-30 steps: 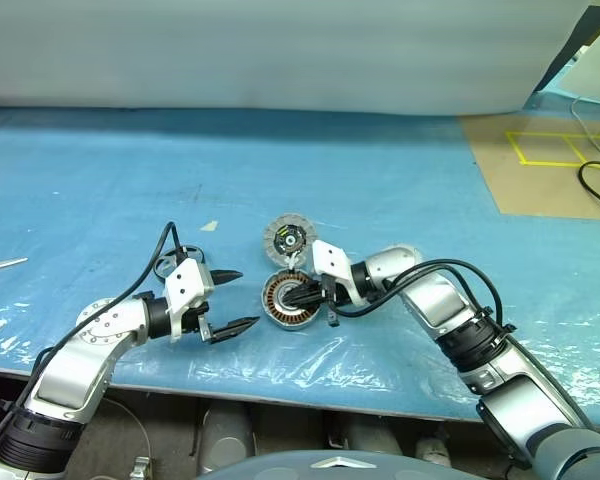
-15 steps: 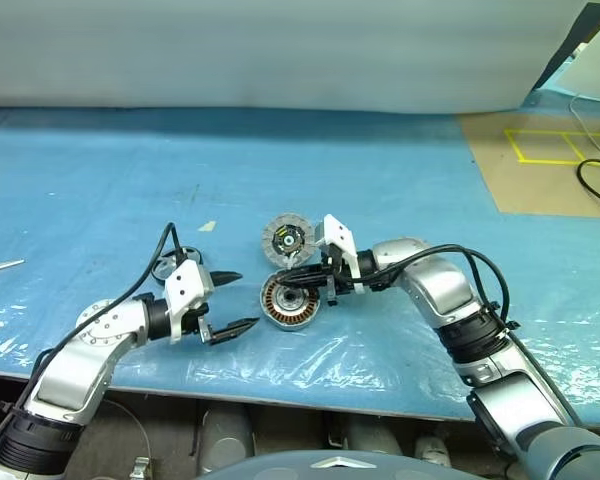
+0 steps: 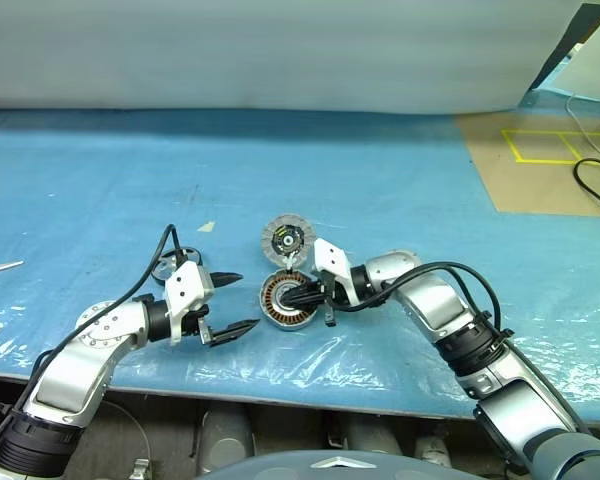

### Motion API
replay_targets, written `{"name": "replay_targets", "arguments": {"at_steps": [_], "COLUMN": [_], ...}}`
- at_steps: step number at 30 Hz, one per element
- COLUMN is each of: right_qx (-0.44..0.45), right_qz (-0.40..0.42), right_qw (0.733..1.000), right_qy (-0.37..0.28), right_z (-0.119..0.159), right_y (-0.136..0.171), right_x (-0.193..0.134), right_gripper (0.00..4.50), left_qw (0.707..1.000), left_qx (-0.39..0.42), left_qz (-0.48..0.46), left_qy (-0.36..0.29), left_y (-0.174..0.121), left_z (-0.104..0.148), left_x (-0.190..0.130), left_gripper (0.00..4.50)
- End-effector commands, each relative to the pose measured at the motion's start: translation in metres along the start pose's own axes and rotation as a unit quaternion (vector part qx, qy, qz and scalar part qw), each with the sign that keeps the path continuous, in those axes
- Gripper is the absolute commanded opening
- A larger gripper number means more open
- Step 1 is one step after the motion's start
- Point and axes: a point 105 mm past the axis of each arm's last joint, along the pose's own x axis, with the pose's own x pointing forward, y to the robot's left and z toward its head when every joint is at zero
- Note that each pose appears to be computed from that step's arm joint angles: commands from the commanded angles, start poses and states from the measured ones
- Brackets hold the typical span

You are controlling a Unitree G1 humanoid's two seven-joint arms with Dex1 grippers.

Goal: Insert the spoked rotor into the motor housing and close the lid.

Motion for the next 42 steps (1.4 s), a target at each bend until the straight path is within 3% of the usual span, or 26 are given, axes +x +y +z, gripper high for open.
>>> {"name": "replay_targets", "arguments": {"at_steps": [1, 8, 22, 28, 35, 39, 42], "right_qx": [0.054, 0.084, 0.060, 0.096, 0.140, 0.146, 0.123], "right_qz": [0.023, 0.050, -0.014, 0.029, 0.043, 0.026, 0.015], "right_qw": [0.998, 0.993, 0.998, 0.995, 0.983, 0.983, 0.990], "right_qy": [-0.005, -0.059, 0.034, 0.000, -0.113, -0.109, -0.071], "right_z": [-0.003, 0.028, -0.020, -0.005, 0.042, 0.040, 0.026], "right_y": [0.005, 0.008, -0.002, 0.008, 0.000, -0.004, -0.002], "right_x": [-0.008, -0.016, 0.007, -0.003, -0.018, -0.015, -0.008], "right_gripper": [0.02, 0.02, 0.02, 0.02, 0.02, 0.02, 0.02], "left_qw": [1.000, 1.000, 1.000, 1.000, 1.000, 1.000, 1.000], "left_qx": [0.012, 0.010, 0.009, 0.008, 0.011, 0.011, 0.011], "left_qz": [-0.001, 0.000, -0.003, -0.003, -0.002, -0.004, -0.004], "left_qy": [-0.009, -0.011, -0.008, -0.008, -0.012, -0.013, -0.013], "left_y": [-0.002, -0.001, -0.004, -0.004, -0.001, -0.002, -0.002], "left_z": [0.007, 0.007, 0.005, 0.004, 0.006, 0.006, 0.006], "left_x": [0.000, 0.000, 0.001, 0.001, 0.002, 0.003, 0.002], "left_gripper": [4.50, 4.50, 4.50, 4.50, 4.50, 4.50, 4.50]}}
